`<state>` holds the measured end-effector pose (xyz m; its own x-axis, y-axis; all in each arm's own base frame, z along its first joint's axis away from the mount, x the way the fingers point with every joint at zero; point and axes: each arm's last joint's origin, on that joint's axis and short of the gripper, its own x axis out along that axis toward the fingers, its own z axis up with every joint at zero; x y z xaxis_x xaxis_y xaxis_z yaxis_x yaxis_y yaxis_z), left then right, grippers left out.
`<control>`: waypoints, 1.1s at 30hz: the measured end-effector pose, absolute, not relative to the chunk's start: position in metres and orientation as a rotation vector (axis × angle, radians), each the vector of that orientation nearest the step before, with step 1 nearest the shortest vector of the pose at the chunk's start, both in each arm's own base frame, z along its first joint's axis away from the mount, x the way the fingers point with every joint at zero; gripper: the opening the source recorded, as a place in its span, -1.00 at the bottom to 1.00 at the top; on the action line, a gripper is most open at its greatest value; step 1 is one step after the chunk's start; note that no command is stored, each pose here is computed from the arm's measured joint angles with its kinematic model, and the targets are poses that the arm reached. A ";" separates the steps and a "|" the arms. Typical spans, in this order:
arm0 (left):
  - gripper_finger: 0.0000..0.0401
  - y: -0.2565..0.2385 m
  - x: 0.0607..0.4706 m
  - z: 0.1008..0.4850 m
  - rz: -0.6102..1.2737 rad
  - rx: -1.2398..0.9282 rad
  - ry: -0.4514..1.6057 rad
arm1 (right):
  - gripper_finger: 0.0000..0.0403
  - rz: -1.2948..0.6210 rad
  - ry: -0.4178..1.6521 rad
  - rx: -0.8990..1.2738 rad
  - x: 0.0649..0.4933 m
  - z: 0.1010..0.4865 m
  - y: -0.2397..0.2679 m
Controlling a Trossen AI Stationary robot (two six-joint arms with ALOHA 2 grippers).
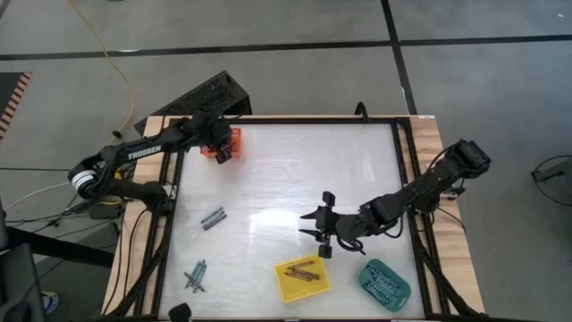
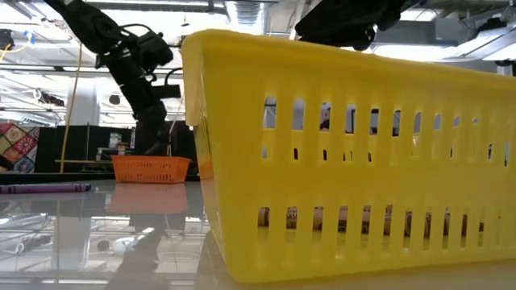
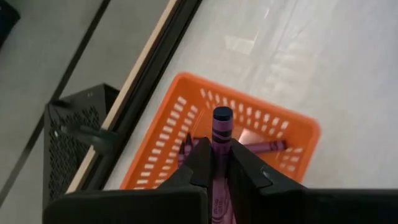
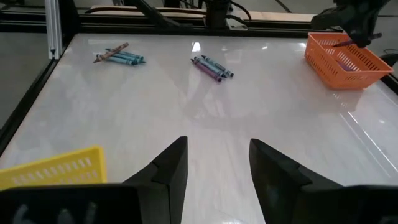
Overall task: Sort crayons
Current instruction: Put the purple crayon into the orange bin, then put the blue crayon into the green bin
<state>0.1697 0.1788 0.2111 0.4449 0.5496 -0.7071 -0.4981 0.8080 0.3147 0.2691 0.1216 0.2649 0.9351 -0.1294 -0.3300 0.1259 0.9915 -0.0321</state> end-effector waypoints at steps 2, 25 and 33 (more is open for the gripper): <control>-0.94 0.181 0.168 0.208 0.651 0.059 0.918 | -0.17 -0.130 0.338 -0.011 0.269 0.265 0.122; -0.45 0.188 0.160 0.203 0.670 0.045 0.970 | -0.17 -0.134 0.336 -0.003 0.270 0.265 0.121; -0.42 0.187 0.160 0.204 0.676 0.038 0.965 | -0.17 -0.134 0.337 -0.002 0.270 0.265 0.121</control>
<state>0.1601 0.1875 0.2037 0.3830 0.5461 -0.7450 -0.5134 0.7963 0.3198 0.2695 0.1210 0.2649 0.9351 -0.1317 -0.3291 0.1312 0.9911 -0.0239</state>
